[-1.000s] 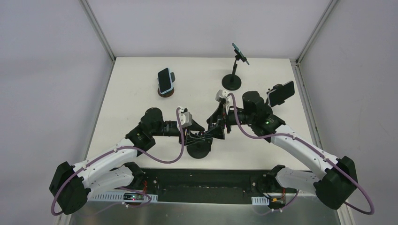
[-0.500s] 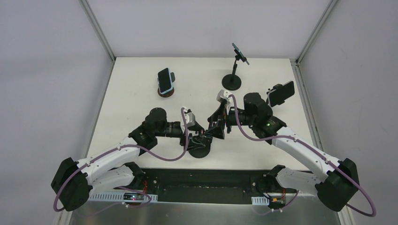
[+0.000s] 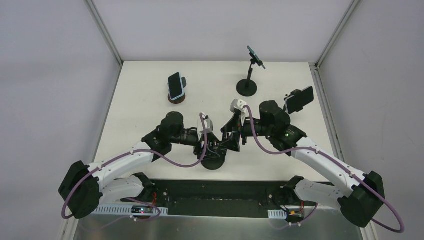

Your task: Remove the phone from the phone stand

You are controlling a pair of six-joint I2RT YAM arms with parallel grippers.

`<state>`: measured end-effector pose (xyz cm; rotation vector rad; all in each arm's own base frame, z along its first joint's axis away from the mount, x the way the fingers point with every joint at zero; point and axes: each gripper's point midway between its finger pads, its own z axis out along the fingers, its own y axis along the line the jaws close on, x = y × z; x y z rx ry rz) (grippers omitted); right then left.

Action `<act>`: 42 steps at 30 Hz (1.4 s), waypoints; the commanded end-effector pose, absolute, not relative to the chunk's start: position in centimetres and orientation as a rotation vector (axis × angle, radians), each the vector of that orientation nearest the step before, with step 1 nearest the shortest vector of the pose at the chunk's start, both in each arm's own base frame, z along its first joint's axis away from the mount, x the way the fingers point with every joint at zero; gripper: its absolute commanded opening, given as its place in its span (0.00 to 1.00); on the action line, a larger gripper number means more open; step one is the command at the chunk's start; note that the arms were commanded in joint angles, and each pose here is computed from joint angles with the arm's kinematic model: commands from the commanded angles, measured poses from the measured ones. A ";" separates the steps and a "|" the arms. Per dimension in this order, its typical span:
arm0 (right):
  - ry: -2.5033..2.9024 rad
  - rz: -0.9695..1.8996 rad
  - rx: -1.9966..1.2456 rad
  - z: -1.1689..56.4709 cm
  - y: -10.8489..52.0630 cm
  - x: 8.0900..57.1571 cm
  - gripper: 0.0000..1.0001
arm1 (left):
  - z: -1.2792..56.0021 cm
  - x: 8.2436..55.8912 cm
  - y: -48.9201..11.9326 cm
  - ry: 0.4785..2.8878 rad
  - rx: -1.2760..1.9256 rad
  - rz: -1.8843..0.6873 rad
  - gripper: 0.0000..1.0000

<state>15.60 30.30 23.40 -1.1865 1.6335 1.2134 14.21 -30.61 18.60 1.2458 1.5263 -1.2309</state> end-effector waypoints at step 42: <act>1.575 1.147 -1.214 24.0 29.5 14.7 0.00 | 24.1 14.5 -35.0 1.408 1.354 -1.474 0.00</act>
